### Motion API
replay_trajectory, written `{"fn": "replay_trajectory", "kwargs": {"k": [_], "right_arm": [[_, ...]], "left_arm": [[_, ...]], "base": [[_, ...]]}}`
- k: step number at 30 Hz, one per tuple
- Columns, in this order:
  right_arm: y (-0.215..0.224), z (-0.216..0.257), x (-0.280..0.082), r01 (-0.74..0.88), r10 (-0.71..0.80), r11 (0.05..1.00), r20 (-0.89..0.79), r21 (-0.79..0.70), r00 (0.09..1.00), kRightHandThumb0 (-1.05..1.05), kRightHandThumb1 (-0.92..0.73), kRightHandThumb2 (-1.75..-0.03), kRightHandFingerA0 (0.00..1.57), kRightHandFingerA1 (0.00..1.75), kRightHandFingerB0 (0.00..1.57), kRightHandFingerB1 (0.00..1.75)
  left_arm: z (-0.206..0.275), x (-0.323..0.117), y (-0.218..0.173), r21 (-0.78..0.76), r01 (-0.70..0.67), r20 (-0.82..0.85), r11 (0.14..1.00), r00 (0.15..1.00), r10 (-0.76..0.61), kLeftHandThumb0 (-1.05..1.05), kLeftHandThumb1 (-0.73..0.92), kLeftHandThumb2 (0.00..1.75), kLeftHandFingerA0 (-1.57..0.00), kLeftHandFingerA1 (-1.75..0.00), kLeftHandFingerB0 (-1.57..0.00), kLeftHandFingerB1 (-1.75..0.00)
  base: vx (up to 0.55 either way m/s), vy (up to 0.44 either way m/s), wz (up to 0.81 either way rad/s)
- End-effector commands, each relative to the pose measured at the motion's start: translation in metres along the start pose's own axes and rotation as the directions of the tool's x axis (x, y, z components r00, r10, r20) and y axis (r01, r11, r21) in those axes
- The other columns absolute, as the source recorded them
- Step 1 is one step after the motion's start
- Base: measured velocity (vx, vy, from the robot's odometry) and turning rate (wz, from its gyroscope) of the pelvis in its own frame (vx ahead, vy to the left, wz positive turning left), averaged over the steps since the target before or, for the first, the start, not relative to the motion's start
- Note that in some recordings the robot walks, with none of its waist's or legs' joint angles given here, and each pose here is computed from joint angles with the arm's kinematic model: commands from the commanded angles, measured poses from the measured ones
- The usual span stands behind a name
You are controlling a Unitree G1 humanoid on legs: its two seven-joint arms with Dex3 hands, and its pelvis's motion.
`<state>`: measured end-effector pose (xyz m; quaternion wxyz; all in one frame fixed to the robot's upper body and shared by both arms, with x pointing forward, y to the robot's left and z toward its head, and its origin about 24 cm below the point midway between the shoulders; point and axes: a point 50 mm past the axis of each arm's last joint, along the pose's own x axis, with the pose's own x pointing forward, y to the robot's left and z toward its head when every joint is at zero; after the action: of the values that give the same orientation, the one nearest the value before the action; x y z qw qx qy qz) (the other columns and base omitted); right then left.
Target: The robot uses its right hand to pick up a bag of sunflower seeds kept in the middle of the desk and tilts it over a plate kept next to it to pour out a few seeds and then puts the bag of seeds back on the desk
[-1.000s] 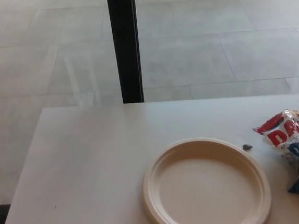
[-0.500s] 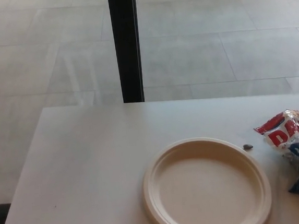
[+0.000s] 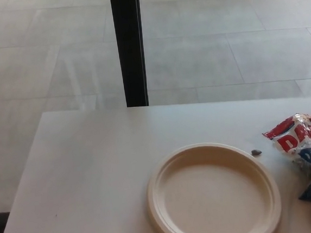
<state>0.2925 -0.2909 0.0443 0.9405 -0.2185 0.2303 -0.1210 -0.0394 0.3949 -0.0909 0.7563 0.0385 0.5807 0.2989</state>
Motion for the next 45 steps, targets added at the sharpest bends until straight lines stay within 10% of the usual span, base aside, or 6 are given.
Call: {"fn": "replay_trajectory", "kwargs": {"k": [1, 7, 28, 35, 36, 45], "right_arm": [[0.012, -0.004, 0.000, 0.040, -0.043, 0.998, -0.050, -0.052, 0.998, -0.88, -0.75, -0.64, 0.10, 0.57, 0.22, 0.30], [0.031, 0.016, -0.007, -0.001, 0.003, 0.997, 0.027, -0.082, 1.000, -0.39, -0.32, -0.98, 0.06, 0.57, 0.00, 0.48], [0.041, 0.001, -0.017, 0.025, -0.027, 0.975, -0.005, -0.221, 1.000, -0.80, -0.77, -0.63, 0.01, 0.45, 0.24, 0.30], [0.053, -0.005, -0.019, 0.012, -0.017, 0.982, -0.025, -0.189, 1.000, -0.80, -0.58, -0.97, 0.00, 0.34, 0.17, 0.46], [0.056, -0.005, -0.019, 0.014, -0.020, 0.982, -0.030, -0.190, 0.999, -0.81, -0.58, -0.96, 0.00, 0.34, 0.18, 0.47], [0.073, 0.001, -0.020, 0.010, -0.014, 0.978, -0.015, -0.209, 1.000, -0.83, -0.57, -0.97, 0.00, 0.33, 0.18, 0.47]], "left_arm": [[0.001, -0.001, 0.002, -0.007, -0.008, 0.024, 1.000, 1.000, 0.009, -0.92, 0.86, 0.66, -0.53, -0.61, -0.34, -0.39], [0.002, 0.000, 0.000, -0.001, -0.008, 0.024, 1.000, 1.000, 0.008, -0.87, 0.69, 1.10, -0.49, -0.67, -0.29, -0.52], [0.005, 0.001, -0.001, -0.031, -0.002, 0.046, 1.000, 0.999, 0.003, -0.94, 0.71, 1.13, -0.50, -0.67, -0.25, -0.49], [0.006, 0.001, -0.001, -0.032, -0.004, 0.046, 0.999, 0.999, 0.005, -0.95, 0.89, 0.67, -0.50, -0.61, -0.34, -0.39], [0.006, 0.001, -0.003, -0.042, -0.003, 0.047, 0.999, 0.999, 0.005, -1.01, 0.73, 1.15, -0.52, -0.70, -0.29, -0.50], [0.006, 0.002, -0.005, -0.046, 0.003, 0.051, 0.999, 0.999, -0.001, -0.94, 0.90, 0.68, -0.49, -0.63, -0.34, -0.39]], "base": [[0.00, 0.000, 0.00], [0.00, 0.000, 0.00], [0.00, 0.000, 0.00], [0.00, 0.000, 0.00], [0.00, 0.000, 0.00], [0.00, 0.000, 0.00]]}}
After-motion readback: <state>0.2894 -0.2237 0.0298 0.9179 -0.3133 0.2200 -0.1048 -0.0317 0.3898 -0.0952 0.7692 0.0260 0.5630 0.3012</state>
